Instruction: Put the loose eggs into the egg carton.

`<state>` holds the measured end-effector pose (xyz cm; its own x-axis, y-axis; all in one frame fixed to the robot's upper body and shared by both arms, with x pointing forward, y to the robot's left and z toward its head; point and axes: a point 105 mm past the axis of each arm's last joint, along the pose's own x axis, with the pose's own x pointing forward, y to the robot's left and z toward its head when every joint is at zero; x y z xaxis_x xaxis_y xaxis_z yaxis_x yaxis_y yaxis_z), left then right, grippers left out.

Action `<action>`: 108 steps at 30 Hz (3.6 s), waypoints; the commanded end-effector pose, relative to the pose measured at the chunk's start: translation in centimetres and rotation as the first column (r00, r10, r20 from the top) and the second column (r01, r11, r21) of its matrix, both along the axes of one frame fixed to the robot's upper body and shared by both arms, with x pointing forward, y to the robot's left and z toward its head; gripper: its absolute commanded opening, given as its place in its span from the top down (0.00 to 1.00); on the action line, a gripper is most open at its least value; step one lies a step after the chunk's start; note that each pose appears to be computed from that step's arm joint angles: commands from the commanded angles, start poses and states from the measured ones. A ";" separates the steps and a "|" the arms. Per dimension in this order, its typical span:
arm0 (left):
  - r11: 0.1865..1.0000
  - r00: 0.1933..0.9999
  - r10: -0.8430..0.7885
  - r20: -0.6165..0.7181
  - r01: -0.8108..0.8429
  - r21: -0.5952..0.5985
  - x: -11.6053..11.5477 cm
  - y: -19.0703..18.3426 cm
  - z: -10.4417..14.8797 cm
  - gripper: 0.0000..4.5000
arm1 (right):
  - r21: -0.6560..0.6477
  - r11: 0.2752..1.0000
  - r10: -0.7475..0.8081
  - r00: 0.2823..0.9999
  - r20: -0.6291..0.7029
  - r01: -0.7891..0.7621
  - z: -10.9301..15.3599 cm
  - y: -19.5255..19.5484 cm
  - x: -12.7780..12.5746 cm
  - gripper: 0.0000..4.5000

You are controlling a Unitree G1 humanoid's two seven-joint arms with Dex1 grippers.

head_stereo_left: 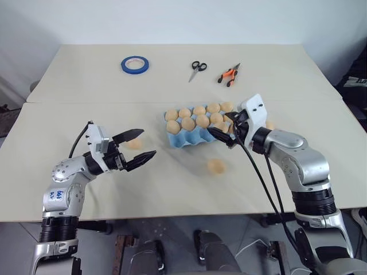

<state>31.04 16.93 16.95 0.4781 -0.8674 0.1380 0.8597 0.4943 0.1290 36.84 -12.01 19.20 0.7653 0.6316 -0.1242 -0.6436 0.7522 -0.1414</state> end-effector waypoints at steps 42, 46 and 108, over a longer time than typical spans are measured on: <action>1.000 0.998 -0.020 0.060 0.021 -0.014 0.6 -0.1 1.5 0.00 | 0.058 0.913 -0.408 0.897 0.172 0.404 -1.3 -16.5 -4.7 0.00; 1.000 0.998 -0.019 0.060 0.020 -0.013 0.6 -0.2 1.5 0.00 | 0.084 0.877 -0.480 0.867 0.131 0.473 -2.2 -16.3 -1.6 0.00; 0.999 0.996 0.048 0.070 -0.049 0.008 -0.1 1.6 1.6 0.00 | -0.095 0.994 0.065 0.994 0.084 -0.057 -1.7 5.5 0.1 0.45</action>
